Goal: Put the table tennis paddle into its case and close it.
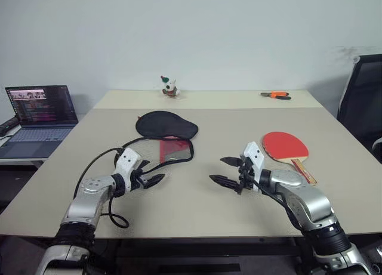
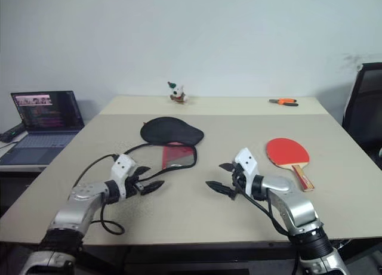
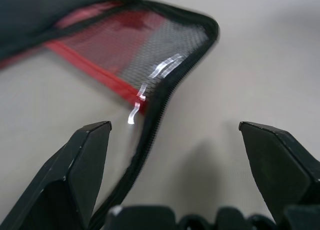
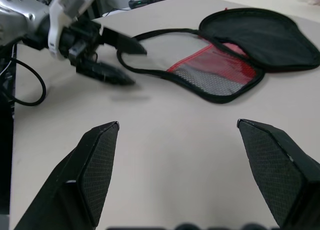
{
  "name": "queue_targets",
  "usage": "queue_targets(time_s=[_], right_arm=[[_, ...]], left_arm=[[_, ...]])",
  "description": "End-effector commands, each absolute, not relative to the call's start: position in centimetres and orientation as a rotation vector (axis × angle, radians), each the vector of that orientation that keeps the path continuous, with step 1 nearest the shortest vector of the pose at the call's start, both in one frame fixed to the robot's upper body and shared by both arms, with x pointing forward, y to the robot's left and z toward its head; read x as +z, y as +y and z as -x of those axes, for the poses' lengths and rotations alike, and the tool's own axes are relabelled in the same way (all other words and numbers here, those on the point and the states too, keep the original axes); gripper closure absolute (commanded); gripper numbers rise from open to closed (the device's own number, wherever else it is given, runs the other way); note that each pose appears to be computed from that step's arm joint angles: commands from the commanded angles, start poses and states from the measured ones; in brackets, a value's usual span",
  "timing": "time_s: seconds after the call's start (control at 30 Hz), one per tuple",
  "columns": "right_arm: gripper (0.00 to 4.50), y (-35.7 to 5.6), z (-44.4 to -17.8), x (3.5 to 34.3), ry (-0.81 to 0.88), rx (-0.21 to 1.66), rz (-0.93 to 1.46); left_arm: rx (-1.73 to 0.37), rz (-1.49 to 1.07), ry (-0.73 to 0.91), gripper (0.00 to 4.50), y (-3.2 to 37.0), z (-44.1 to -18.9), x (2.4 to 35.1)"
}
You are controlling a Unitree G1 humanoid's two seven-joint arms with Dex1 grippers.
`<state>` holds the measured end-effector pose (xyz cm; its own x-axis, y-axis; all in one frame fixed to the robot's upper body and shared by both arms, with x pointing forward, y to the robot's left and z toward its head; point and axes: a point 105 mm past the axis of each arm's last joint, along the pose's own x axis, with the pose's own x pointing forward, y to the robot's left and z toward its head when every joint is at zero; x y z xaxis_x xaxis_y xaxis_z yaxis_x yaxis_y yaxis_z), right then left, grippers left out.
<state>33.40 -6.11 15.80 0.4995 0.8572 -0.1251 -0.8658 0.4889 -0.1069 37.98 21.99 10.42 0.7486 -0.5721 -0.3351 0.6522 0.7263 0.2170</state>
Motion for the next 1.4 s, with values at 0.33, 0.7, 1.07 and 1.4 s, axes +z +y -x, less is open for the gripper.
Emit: queue_targets(time_s=[0.33, 0.7, 1.07, 1.4], right_arm=[[0.33, -6.1, -33.7, 17.2, -0.015, 1.025, 0.180], [0.33, -6.8, -34.4, 18.2, -0.039, 0.990, 0.177], [0.33, -7.3, -34.7, 18.6, -0.044, 0.971, 0.167], [0.33, -9.3, -34.8, 18.9, -0.034, 0.938, 0.185]], left_arm=[[-0.686, -0.480, 0.287, 0.03, 23.5, -40.5, 10.6], [-0.706, -0.435, 0.316, 2.03, 24.1, -39.5, 9.2], [-0.680, -0.414, 0.325, 4.47, 24.7, -39.1, 8.5], [-1.180, -0.529, 0.309, 4.47, 17.3, -36.5, 9.9]])
